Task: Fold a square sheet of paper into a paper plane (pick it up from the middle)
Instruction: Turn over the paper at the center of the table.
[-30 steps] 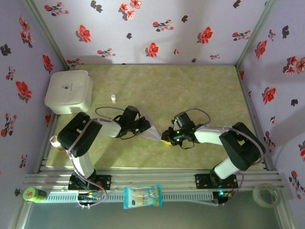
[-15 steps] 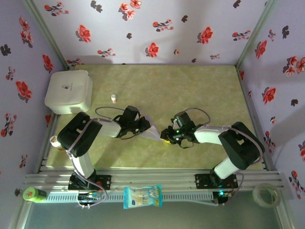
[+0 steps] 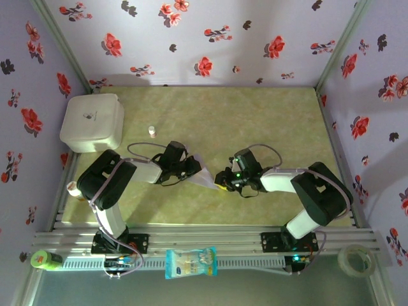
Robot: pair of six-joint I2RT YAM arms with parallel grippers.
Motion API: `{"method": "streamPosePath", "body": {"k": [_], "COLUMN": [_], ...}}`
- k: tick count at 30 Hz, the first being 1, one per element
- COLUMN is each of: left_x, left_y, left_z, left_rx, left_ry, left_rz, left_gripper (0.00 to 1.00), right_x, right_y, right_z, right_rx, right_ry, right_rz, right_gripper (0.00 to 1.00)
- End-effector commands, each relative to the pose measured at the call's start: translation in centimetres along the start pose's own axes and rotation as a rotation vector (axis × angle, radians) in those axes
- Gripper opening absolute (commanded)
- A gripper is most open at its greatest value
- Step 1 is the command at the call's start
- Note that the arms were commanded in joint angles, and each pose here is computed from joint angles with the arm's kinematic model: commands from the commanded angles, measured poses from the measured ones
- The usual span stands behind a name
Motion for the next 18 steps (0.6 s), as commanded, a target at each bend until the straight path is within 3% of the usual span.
{"method": "streamPosePath", "body": {"k": [1,13,18], "left_x": [2.68,2.71,2.73], "left_y": [-0.2,-0.18,-0.15], "left_z": [-0.46,-0.43,-0.45], "left_rx": [0.02,0.019,0.019], "left_ry": [0.055,0.059,0.06], "left_rz": [0.123,0.122,0.122], "left_gripper": [0.09,0.09,0.09], "right_x": [-0.43,-0.84,-0.79], "right_y": [-0.18,-0.59,-0.59], "right_z": [-0.03,-0.07,-0.04], "right_rx": [0.009,0.018,0.016], "right_ry": [-0.016,-0.026,-0.028], "right_rz": [0.011,0.021,0.037], "right_gripper": [0.21,0.19,0.14]}}
Point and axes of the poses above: each hand's point on the last joint's axis, 136 mm out from that joint toward the fingers, its own y axis back along the fingers, its own x axis along the line the jaws close on, z = x × y, the point moved 8 cm from there along y, back along the fingers, and after that the axes turned 4 degrees about y, right-handed, at the moved point
